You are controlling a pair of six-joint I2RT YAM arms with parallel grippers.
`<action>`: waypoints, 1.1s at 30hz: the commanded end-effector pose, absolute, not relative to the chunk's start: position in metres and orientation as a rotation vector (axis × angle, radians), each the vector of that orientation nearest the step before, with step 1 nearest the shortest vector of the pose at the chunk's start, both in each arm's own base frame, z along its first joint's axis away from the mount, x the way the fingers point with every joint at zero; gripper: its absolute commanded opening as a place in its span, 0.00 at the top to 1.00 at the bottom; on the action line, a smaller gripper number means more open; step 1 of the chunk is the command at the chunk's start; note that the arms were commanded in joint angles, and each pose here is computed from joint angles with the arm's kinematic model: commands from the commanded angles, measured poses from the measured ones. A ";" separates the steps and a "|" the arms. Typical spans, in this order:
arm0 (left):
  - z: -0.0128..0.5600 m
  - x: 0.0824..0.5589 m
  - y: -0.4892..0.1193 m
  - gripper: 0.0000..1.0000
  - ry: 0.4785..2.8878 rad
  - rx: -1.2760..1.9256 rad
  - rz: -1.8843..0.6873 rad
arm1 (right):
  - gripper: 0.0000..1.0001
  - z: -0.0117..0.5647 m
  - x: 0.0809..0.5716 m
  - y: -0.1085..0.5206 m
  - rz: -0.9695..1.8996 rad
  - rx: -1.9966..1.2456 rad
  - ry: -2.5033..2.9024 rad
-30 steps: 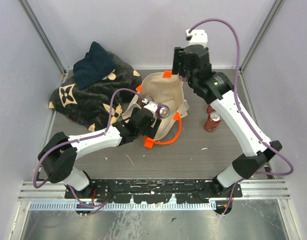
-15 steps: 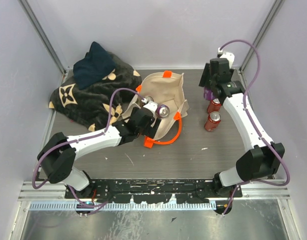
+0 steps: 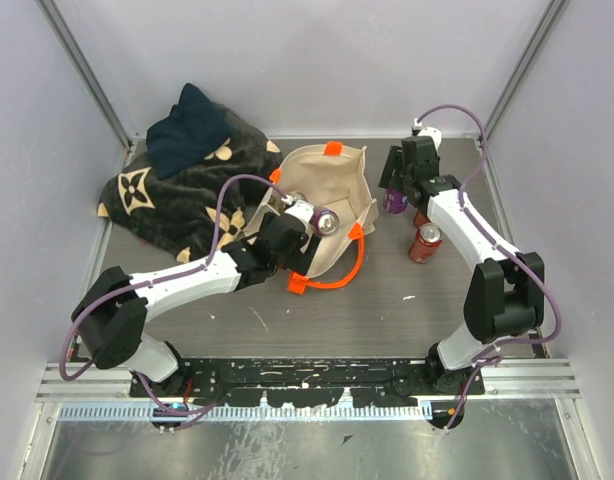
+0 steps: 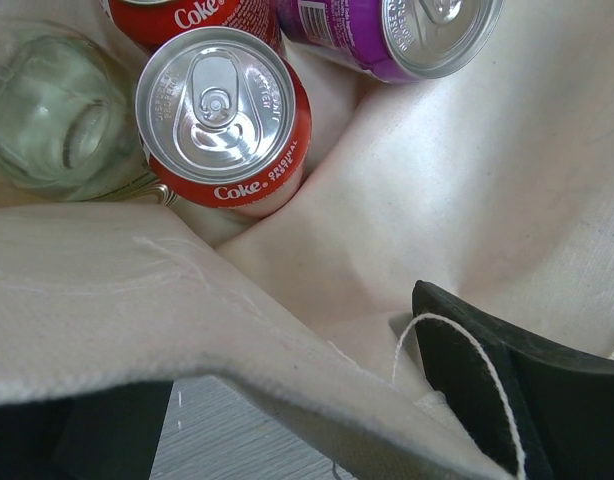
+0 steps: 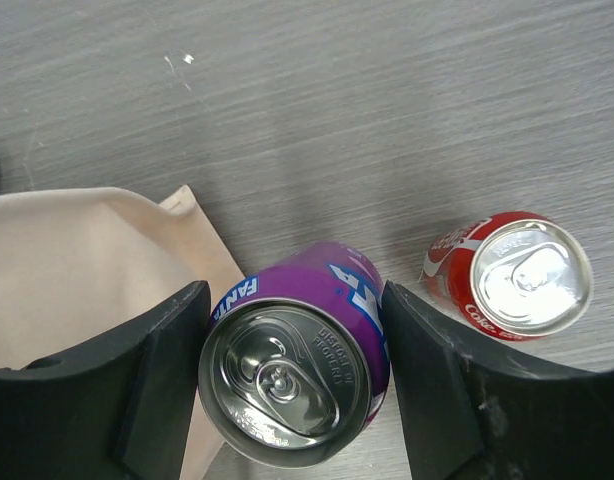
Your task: Take the beverage out of the canvas bag
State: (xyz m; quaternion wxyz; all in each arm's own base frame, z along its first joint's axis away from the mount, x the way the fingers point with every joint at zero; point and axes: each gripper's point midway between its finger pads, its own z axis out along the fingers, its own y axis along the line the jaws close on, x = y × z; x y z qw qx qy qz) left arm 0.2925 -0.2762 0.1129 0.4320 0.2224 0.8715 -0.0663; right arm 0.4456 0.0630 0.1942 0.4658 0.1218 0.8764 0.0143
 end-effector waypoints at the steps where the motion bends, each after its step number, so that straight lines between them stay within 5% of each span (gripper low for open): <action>1: 0.130 0.298 -0.270 0.02 2.140 0.544 -0.127 | 1.00 0.210 0.477 0.067 0.117 0.340 1.981; 15: 0.135 0.297 -0.263 0.02 2.130 0.541 -0.105 | 1.00 0.152 0.492 0.067 0.082 0.398 2.052; 17: 0.135 0.297 -0.262 0.02 2.129 0.536 -0.104 | 0.87 0.146 0.492 0.065 0.066 0.402 2.072; 21: 0.136 0.297 -0.262 0.02 2.125 0.531 -0.105 | 0.39 0.139 0.489 0.064 0.052 0.406 2.099; 23: 0.136 0.298 -0.262 0.02 2.125 0.536 -0.103 | 0.27 0.140 0.487 0.063 0.048 0.406 2.100; 33: 0.137 0.301 -0.267 0.02 2.118 0.550 -0.106 | 0.08 0.223 0.485 0.059 0.059 0.382 1.962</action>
